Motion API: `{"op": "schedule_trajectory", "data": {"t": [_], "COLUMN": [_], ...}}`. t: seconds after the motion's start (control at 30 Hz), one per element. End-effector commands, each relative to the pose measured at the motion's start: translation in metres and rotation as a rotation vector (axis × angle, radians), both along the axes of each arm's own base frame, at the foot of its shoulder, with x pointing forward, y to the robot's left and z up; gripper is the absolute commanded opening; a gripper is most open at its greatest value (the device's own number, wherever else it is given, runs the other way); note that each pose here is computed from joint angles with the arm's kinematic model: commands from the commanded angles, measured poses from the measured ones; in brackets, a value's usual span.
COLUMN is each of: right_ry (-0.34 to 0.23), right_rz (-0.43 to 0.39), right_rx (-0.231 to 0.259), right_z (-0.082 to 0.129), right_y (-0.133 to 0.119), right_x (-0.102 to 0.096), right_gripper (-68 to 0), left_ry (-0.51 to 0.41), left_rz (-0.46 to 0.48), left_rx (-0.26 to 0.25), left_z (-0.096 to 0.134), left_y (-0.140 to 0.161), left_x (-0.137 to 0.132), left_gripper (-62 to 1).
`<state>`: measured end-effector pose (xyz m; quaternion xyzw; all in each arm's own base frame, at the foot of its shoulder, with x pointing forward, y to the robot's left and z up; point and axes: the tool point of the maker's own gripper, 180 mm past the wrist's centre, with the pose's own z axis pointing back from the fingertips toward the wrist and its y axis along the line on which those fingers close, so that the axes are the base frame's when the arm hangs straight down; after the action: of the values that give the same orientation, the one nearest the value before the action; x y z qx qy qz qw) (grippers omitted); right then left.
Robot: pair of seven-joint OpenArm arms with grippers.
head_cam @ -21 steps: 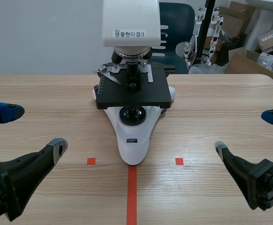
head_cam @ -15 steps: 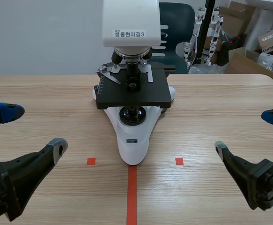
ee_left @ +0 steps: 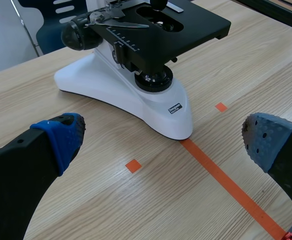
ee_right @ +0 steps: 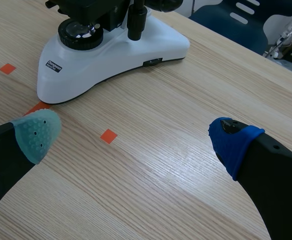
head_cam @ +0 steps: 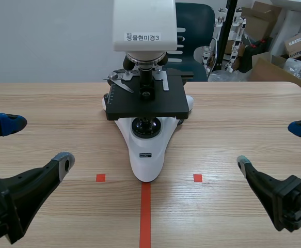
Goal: Point at the revolving nosepiece
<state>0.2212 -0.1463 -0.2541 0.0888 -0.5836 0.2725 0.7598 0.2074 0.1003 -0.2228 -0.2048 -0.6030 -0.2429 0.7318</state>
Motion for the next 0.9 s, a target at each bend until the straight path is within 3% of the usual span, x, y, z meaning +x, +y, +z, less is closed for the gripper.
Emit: {"op": "schedule_trajectory", "data": {"t": [0.0,0.37,0.5,0.6,0.77,0.87], "right_ry": [-0.034,-0.008,-0.037,-0.105,-0.222,-0.27], "right_rz": [0.01,0.006,0.006,0.005,0.028,0.035], "right_rx": [0.012,-0.011,0.008,0.0,0.06,0.095], "right_z": [0.01,0.004,0.008,0.013,0.022,0.019], "right_y": [0.004,0.002,0.002,-0.003,-0.007,-0.008], "right_x": [0.004,0.003,0.004,0.005,0.007,0.012], "right_gripper": [0.4,0.4,0.4,0.1,-29.5,-38.8], "left_ry": [-0.016,-0.016,-0.016,-0.016,-0.016,-0.016], "left_rz": [0.001,0.001,0.0,0.0,0.0,0.0], "left_rx": [-0.022,-0.022,-0.022,-0.022,-0.022,-0.022], "left_z": [0.006,0.006,0.006,0.006,0.006,0.006], "left_y": [-0.003,-0.003,-0.003,-0.003,-0.003,-0.003], "left_x": [0.0,0.0,0.0,0.0,0.0,0.0], "left_gripper": [1.4,1.4,1.4,1.4,1.4,1.4]}}
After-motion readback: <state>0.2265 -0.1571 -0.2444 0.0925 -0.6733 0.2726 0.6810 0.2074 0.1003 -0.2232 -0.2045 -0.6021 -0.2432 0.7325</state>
